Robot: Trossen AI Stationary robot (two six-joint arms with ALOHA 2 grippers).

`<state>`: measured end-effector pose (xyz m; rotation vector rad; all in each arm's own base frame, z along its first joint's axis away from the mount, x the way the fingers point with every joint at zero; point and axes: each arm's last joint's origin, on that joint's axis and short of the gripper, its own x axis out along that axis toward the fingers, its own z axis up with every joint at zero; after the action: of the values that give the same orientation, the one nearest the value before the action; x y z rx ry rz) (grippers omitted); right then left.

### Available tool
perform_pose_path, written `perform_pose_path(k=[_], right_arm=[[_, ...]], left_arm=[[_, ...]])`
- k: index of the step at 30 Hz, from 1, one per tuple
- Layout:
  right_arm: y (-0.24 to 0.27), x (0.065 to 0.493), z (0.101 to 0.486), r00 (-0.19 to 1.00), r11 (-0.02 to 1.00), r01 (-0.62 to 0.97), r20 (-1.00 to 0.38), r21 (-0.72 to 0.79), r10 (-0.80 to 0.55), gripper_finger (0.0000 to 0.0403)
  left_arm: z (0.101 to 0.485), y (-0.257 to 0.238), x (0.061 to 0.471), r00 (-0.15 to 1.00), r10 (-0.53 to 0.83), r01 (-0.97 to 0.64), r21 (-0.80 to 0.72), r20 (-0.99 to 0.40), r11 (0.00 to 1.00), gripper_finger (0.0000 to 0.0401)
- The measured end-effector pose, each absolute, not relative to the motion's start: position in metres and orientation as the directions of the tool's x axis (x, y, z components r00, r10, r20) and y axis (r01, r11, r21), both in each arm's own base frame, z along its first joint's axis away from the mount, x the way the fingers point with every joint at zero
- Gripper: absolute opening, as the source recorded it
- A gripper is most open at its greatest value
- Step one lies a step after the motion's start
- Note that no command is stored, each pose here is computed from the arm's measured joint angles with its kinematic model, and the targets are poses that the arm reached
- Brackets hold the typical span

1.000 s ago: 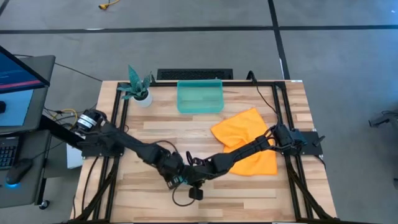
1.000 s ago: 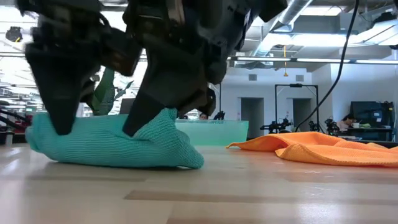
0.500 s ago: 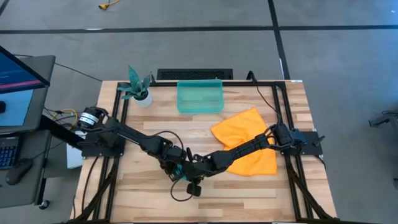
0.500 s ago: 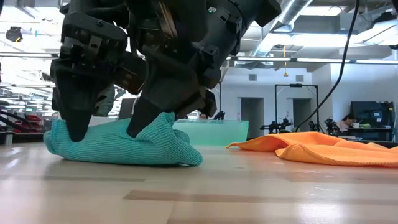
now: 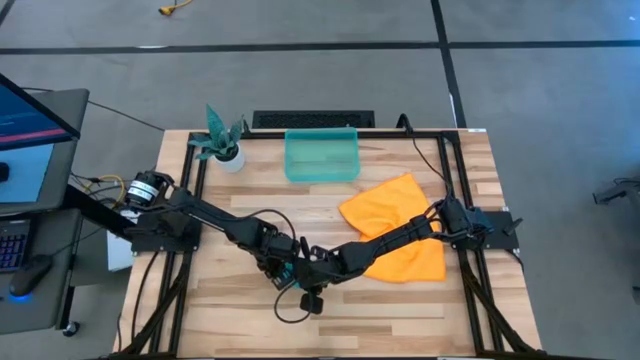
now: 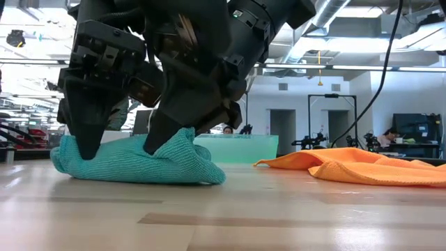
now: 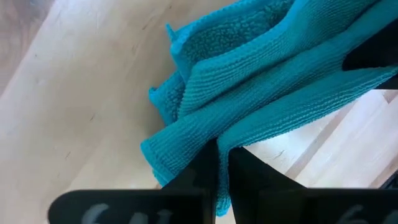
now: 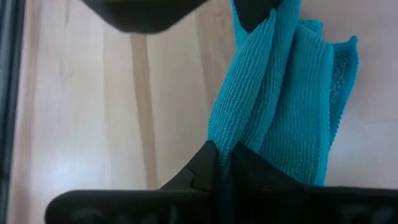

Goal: Roll microfiber towels into tight, uniform cylinder then place into a basket
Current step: Roll the blue microfiber cloth

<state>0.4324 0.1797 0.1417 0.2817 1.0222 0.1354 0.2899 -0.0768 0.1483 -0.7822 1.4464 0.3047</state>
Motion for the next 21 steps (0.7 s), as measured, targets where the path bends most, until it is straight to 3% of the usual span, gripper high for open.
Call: perform_pose_path(k=[9, 21], right_arm=[[0.172, 0.435, 0.142, 0.526, 0.965, 0.008, -0.822, 0.261, 0.218, 0.0078], [0.163, 0.437, 0.141, 0.512, 0.966, 0.025, -0.833, 0.258, 0.209, 0.0149]], left_arm=[[0.148, -0.077, 0.289, 0.135, -0.267, -0.622, -0.291, -0.954, 0.726, 0.0012], [0.148, -0.077, 0.288, 0.120, -0.268, -0.619, -0.283, -0.956, 0.732, 0.0012]])
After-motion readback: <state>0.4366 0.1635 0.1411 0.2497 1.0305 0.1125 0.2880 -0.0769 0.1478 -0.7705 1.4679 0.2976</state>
